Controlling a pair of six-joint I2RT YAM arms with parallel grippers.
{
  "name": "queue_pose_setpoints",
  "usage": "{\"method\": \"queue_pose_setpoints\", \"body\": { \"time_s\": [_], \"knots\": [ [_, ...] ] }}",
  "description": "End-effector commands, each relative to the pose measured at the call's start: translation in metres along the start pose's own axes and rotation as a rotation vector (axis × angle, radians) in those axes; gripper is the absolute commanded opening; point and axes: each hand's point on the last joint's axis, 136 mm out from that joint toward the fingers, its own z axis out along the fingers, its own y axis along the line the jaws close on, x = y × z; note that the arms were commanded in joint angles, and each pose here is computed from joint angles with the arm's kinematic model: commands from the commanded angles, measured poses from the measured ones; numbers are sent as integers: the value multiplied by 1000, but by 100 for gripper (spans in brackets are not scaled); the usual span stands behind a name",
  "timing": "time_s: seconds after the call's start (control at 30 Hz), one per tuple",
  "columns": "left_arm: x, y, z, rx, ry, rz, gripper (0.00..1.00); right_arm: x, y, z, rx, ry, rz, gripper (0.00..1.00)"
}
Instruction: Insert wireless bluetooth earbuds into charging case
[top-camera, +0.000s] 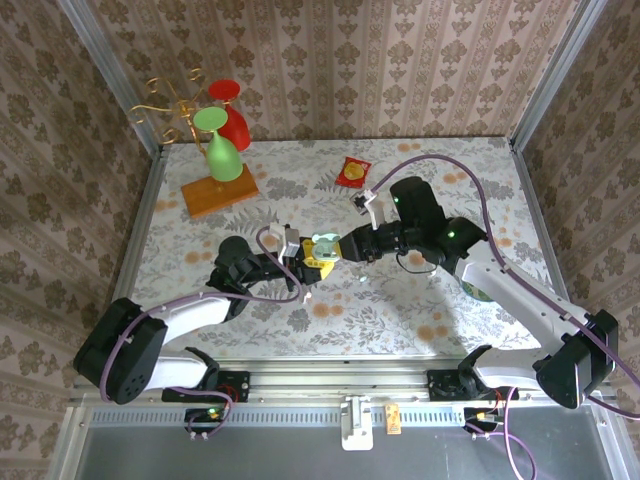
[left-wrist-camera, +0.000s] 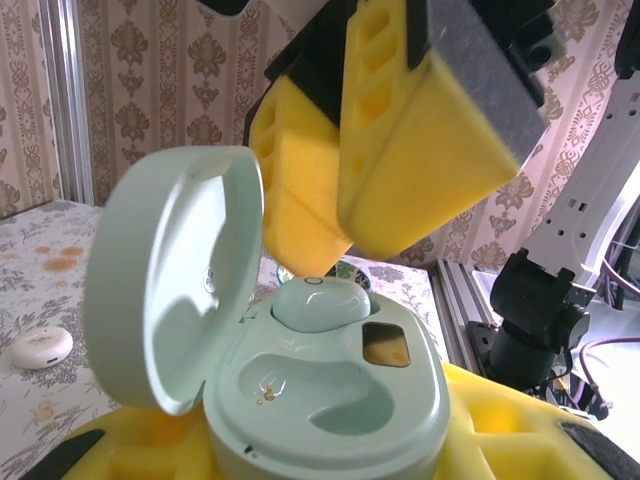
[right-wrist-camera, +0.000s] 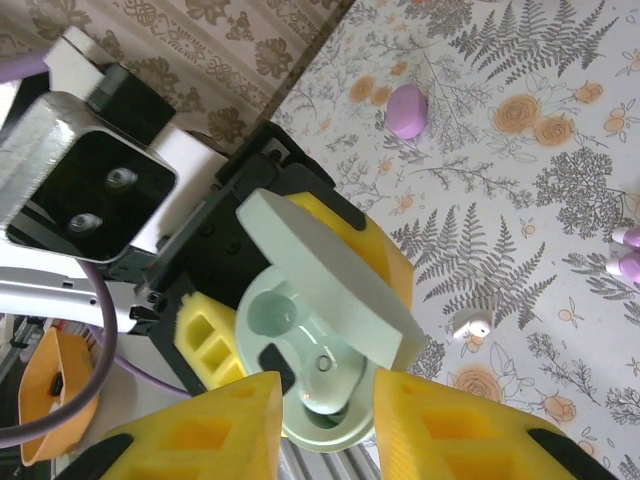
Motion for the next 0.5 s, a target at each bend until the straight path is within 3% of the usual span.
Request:
{"method": "queue_pose_setpoints", "body": {
  "time_s": [0.0, 0.23, 0.37, 0.47],
  "knots": [
    [-11, 1, 2, 15, -23, 58, 25, -6, 5, -3, 6, -7, -9, 30],
    [-11, 8, -2, -22, -35, 72, 25, -7, 9, -19, 31, -59, -68, 43],
    [-11, 13, -9, -49, -28, 73, 25, -1, -12, -38, 122, -150, -54, 51],
    [-12, 13, -13, -61, -16, 93, 25, 3, -38, -47, 183, -224, 33, 52]
  ]
}}
